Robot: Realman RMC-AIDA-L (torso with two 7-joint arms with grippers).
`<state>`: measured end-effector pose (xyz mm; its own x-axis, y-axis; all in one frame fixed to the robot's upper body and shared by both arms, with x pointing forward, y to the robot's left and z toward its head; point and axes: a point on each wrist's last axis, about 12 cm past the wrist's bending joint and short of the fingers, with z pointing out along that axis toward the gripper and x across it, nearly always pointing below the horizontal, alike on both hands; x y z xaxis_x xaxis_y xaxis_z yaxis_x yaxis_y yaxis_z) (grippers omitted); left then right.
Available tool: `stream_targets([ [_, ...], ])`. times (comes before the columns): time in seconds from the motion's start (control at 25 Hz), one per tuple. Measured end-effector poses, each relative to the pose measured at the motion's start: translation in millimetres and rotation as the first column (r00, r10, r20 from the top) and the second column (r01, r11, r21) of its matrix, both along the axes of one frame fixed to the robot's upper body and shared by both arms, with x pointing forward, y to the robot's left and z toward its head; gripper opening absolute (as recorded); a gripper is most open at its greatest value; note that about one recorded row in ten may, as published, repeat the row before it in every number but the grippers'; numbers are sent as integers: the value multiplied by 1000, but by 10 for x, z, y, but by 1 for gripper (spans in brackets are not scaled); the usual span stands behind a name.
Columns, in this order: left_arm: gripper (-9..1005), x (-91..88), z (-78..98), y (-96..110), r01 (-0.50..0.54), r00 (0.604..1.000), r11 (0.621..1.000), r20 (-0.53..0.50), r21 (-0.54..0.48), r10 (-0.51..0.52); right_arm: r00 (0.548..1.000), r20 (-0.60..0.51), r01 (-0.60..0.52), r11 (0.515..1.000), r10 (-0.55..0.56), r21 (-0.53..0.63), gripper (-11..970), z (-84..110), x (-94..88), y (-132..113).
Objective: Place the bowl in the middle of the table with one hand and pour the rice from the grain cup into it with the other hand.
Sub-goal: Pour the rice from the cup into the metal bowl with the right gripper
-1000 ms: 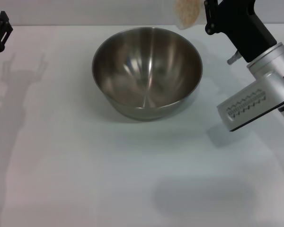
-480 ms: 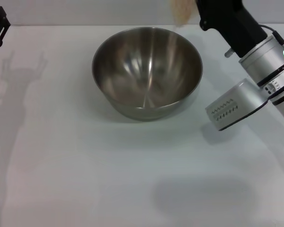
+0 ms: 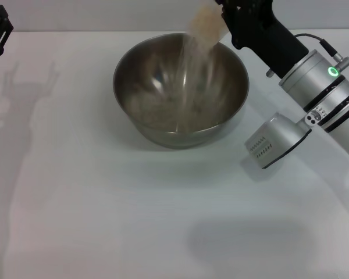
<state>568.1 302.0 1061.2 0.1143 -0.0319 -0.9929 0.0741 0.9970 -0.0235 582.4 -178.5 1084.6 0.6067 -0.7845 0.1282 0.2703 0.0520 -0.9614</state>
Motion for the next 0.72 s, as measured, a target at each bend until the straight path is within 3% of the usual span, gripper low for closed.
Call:
stream_targets([
  [0.72,856,29,19,-30,7,1000,1000,5,-1,-7,991,135,33,985,-10,-170,8,-26,-44,55],
])
